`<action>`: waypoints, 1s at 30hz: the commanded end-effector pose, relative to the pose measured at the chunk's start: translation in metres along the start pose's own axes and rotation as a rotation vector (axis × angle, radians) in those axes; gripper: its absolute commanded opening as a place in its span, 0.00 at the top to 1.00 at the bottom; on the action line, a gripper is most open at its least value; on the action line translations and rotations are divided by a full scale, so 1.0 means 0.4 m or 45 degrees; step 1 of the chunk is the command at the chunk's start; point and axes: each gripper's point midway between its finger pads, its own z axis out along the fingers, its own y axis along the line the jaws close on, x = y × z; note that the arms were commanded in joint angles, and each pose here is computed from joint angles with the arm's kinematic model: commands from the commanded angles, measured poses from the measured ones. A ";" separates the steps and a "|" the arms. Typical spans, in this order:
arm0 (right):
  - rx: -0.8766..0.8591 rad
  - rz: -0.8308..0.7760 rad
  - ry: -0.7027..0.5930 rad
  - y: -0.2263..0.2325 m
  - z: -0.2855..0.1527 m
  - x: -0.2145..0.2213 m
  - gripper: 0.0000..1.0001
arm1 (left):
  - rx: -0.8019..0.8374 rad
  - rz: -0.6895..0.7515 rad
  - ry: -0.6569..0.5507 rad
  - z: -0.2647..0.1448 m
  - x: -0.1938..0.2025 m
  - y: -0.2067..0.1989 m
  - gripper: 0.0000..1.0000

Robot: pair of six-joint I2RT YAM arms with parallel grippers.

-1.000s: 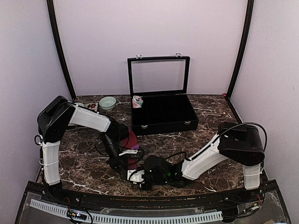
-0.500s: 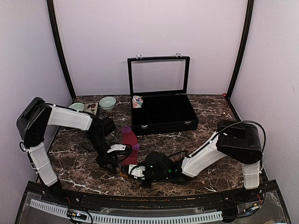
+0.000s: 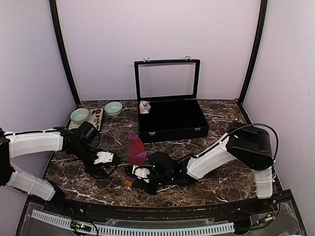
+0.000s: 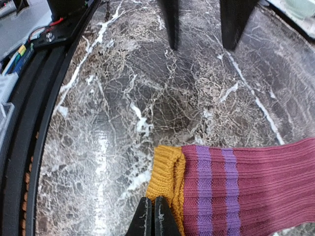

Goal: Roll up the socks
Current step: Roll the sock at the center of the board.

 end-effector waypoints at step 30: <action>-0.251 1.019 0.595 -0.010 -0.009 0.371 1.00 | -0.284 0.857 -0.032 0.128 -0.189 -0.051 0.67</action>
